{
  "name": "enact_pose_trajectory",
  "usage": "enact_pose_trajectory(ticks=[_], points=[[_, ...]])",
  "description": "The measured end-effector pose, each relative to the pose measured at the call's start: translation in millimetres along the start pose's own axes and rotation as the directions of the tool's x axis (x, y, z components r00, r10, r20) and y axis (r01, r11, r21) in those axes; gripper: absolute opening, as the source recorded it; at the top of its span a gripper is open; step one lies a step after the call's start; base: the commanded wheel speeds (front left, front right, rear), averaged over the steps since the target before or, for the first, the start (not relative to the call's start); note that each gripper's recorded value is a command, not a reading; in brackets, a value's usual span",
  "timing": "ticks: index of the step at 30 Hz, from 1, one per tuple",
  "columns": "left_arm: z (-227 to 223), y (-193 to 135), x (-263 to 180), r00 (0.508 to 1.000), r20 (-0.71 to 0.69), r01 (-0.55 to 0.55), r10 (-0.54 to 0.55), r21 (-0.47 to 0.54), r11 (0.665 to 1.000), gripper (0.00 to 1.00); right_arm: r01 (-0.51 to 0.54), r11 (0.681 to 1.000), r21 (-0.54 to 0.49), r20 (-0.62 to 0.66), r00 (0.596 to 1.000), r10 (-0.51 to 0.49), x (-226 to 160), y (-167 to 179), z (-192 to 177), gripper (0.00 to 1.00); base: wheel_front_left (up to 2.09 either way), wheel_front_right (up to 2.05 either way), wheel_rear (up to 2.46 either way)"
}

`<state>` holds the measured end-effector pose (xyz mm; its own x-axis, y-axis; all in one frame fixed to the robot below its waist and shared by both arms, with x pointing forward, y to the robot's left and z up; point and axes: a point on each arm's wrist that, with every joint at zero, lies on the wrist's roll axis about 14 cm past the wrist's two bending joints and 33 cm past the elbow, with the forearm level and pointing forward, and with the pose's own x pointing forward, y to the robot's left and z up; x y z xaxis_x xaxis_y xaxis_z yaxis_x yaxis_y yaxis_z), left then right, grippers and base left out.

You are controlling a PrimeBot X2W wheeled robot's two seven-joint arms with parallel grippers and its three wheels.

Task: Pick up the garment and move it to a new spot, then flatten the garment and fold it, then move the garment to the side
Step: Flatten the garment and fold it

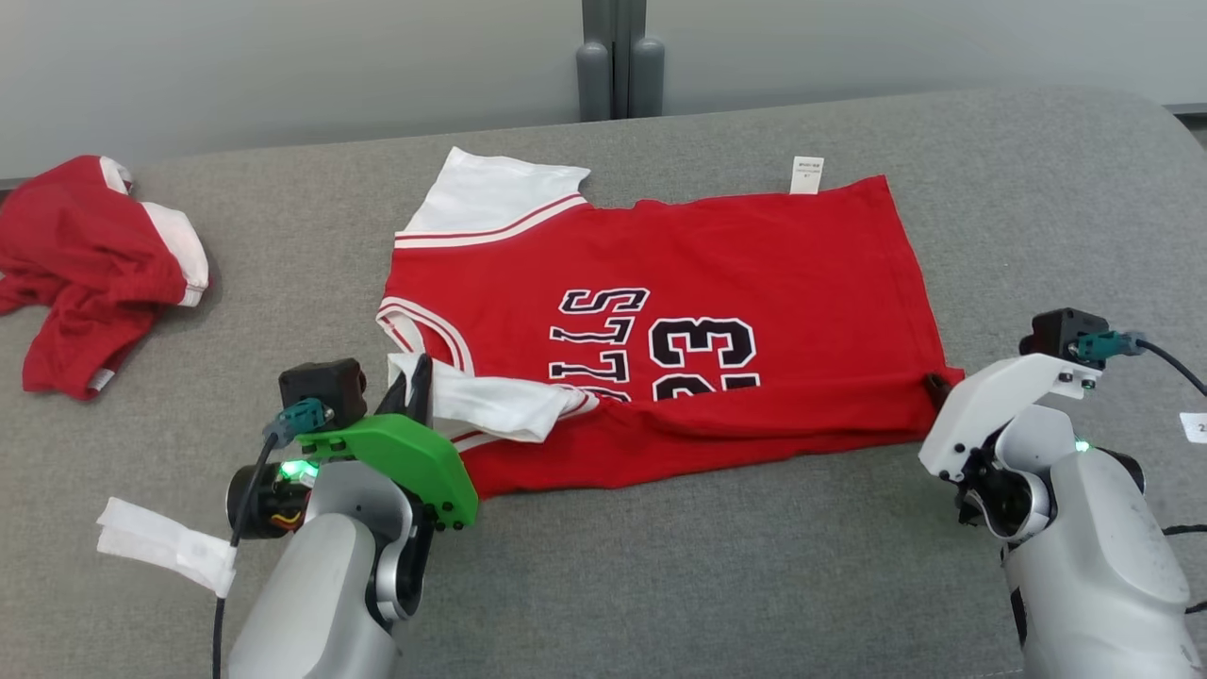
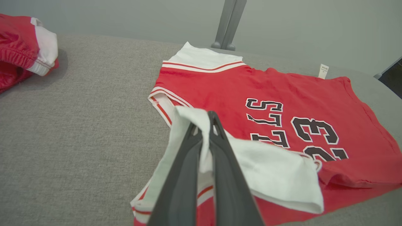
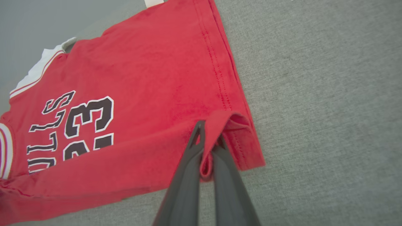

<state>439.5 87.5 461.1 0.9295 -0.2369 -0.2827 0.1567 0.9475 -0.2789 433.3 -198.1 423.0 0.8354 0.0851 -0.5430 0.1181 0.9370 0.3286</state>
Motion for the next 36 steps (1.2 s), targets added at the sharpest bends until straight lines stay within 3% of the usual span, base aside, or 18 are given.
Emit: enact_pose_trajectory(ticks=[3,4,5,6,7,8,13,20,24,29,36], points=[[-2.1,1.6,8.6,1.000,-0.008,-0.007,0.007,0.007,1.000,0.00,0.001,1.000,0.001,-0.012,1.000,-0.001,5.7,1.1,-1.3,0.00,0.00,0.00,0.00],[-4.0,2.6,10.9,1.000,-0.015,-0.012,0.012,0.008,1.000,0.00,0.002,1.000,0.001,-0.012,1.000,-0.002,7.4,1.3,-1.0,0.11,0.00,0.00,0.00],[-5.0,2.9,12.8,1.000,-0.017,-0.013,0.014,0.011,1.000,0.31,0.002,1.000,0.001,-0.007,1.000,-0.002,8.9,1.7,0.3,0.45,0.00,0.00,0.00],[-5.3,3.1,14.2,1.000,-0.016,-0.015,0.015,0.009,1.000,0.55,0.001,1.000,0.007,0.003,1.000,-0.001,10.0,2.3,2.5,1.00,0.00,0.00,0.00],[-5.7,3.5,15.4,1.000,-0.016,-0.017,0.017,0.007,1.000,0.88,-0.004,1.000,0.018,0.013,1.000,0.004,11.3,3.6,5.3,1.00,0.00,0.00,0.00],[-6.3,4.1,16.3,1.000,-0.015,-0.020,0.020,0.007,1.000,1.00,-0.012,0.999,0.036,0.028,1.000,0.011,12.4,5.7,8.6,1.00,0.00,0.00,0.00],[-2.0,6.1,19.5,0.999,0.025,-0.028,0.029,-0.010,1.000,1.00,-0.040,0.994,0.098,0.063,0.997,0.034,17.5,13.6,14.4,1.00,0.00,0.00,0.00],[11.2,7.7,20.4,0.994,0.107,-0.032,0.035,-0.032,0.999,1.00,-0.072,0.983,0.168,0.221,0.975,0.034,19.4,19.9,46.0,1.00,0.00,0.00,0.00],[23.3,5.6,17.6,0.987,0.160,-0.023,0.029,-0.038,0.999,1.00,-0.083,0.984,0.157,0.283,0.958,0.036,16.3,24.4,58.3,1.00,0.00,0.00,0.00],[25.3,15.6,2.6,0.984,0.172,-0.030,0.036,-0.033,0.999,1.00,-0.023,0.999,-0.026,0.362,0.932,0.031,5.5,18.6,74.2,1.00,0.00,0.00,0.00],[-29.0,42.6,-30.9,0.993,-0.008,-0.119,0.119,-0.050,0.992,1.00,0.041,0.995,-0.093,0.347,0.938,-0.006,-5.2,-0.9,57.7,1.00,0.00,0.00,0.00]])
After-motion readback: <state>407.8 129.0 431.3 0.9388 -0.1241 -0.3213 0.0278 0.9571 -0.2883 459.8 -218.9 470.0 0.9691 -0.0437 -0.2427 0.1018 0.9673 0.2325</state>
